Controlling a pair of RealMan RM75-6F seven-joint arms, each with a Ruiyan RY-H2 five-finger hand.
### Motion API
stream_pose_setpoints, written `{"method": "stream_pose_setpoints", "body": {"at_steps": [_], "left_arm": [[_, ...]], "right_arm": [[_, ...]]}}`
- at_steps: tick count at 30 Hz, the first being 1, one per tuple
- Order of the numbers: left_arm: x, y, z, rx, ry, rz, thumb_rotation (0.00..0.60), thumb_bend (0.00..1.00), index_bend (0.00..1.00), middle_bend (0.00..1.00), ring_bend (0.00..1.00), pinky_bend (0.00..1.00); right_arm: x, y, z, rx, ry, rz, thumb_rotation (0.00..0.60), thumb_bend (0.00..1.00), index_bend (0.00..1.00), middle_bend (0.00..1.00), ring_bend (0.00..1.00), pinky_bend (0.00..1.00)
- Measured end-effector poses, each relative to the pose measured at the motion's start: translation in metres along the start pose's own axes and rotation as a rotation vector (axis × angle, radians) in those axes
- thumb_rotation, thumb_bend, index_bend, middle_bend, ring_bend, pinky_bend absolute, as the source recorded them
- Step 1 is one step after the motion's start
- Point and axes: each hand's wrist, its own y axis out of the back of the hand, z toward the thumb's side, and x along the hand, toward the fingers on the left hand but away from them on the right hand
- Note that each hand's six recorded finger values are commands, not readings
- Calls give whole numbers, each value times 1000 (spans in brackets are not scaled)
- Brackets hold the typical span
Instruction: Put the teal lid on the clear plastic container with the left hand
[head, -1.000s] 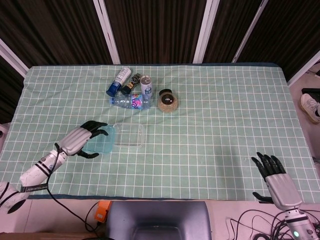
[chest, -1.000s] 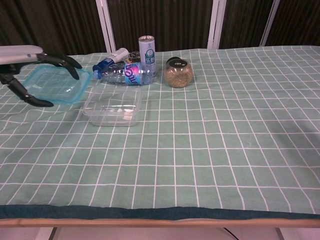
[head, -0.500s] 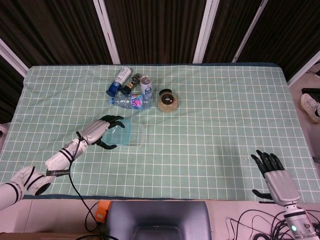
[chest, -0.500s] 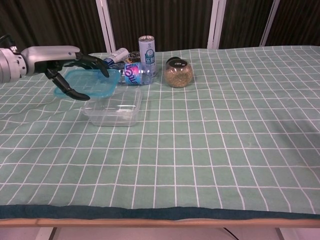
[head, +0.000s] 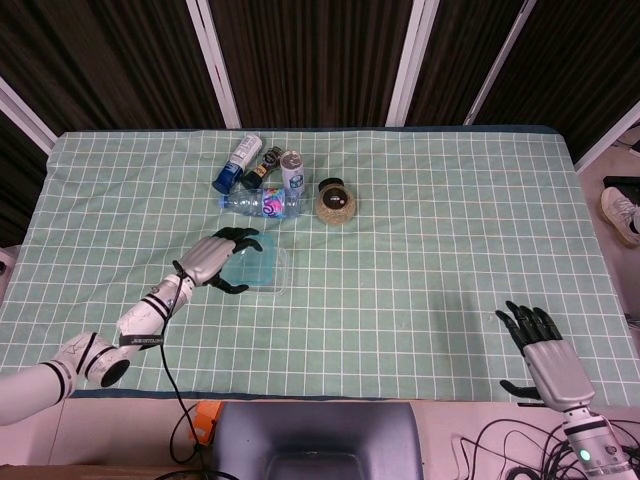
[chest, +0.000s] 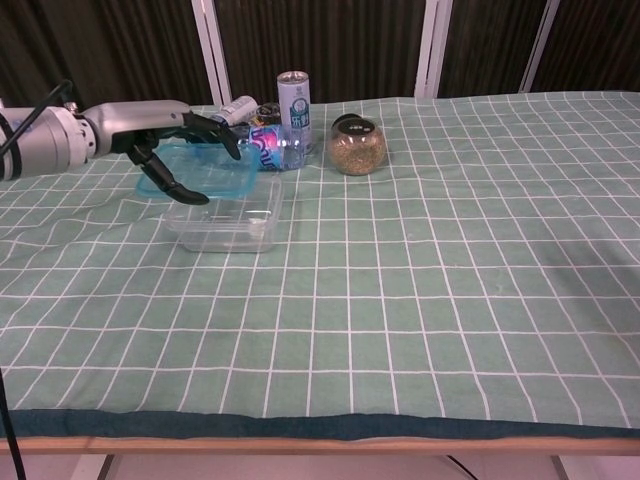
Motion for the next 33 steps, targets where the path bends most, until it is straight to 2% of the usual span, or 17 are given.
{"method": "stream_pose_setpoints", "body": {"at_steps": [10,20,33], "left_arm": [[6,-11,14,56,32,-12,600,270,272,442,617,778],[10,-23,34,66,30,-16,600,269,271,442,617,779],[18,-30,41,81,31,-29,600,269,272,444,618,778]], "right_arm": [[0,1,0,-10,12,4,600,217,0,0,0,0],[1,3,0,-16,14,0,600,217,0,0,0,0],[2,4,0,-16,18,-2,600,217,0,0,0,0]]}}
